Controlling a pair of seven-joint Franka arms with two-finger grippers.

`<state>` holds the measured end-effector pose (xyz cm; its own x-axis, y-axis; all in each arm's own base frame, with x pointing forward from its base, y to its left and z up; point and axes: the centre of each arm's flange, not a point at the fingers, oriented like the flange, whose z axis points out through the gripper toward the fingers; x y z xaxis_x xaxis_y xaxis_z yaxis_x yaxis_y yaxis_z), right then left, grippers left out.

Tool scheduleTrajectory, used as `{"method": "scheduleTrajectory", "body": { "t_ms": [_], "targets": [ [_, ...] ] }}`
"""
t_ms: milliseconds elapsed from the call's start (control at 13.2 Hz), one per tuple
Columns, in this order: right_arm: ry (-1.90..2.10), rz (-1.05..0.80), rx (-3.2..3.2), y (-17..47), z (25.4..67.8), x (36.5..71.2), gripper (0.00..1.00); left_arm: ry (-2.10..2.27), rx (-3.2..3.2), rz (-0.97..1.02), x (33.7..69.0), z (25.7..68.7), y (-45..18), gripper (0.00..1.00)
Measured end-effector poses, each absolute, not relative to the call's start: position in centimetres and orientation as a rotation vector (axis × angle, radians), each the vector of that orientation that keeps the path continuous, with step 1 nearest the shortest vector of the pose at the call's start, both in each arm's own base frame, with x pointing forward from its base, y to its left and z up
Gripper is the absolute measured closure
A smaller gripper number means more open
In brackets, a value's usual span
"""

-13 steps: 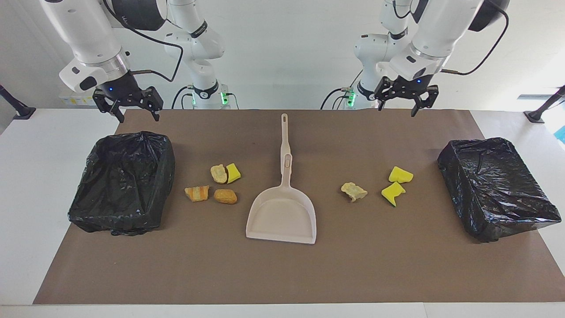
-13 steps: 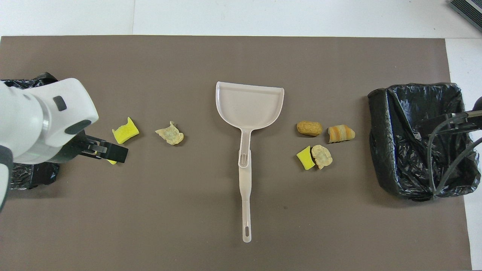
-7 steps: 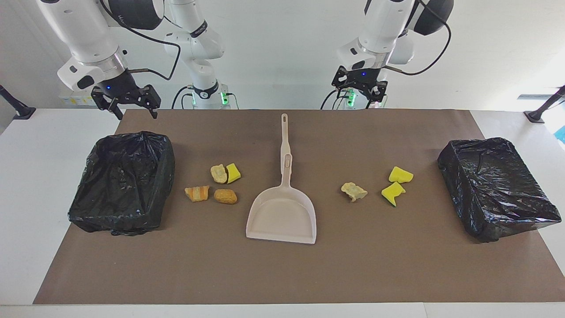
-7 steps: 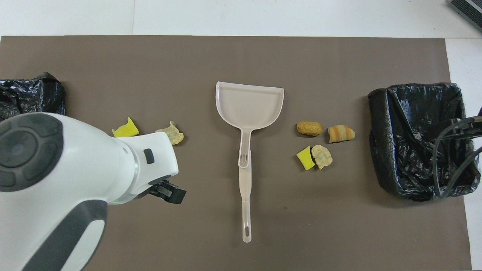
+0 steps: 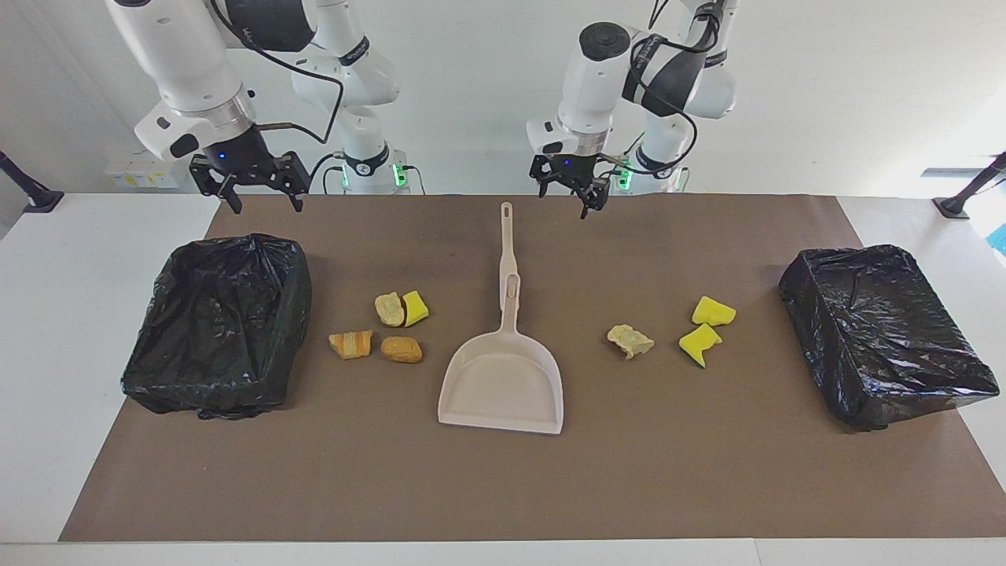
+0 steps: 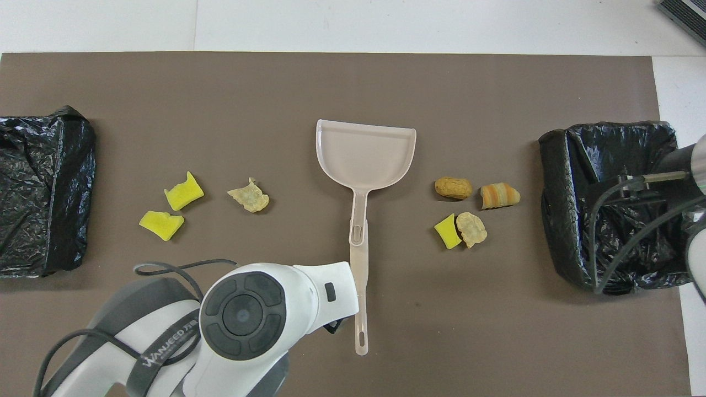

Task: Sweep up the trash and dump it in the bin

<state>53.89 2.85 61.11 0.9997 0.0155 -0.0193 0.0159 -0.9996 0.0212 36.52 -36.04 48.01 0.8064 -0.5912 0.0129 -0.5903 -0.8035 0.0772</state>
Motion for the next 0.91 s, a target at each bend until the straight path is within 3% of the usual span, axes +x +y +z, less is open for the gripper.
{"method": "scheduleTrajectory", "body": {
  "t_ms": [530, 908],
  "targets": [
    [-0.163, -0.001, 3.172, 15.3, 57.0, 56.0, 0.00, -0.766, 2.925, 0.061, 30.2, 37.8, -42.1, 0.00],
    [-0.353, -0.036, 3.201, 27.0, 50.1, 59.2, 0.00, -0.689, 3.031, 0.203, 27.6, 36.4, -43.6, 0.00]
  ]
}}
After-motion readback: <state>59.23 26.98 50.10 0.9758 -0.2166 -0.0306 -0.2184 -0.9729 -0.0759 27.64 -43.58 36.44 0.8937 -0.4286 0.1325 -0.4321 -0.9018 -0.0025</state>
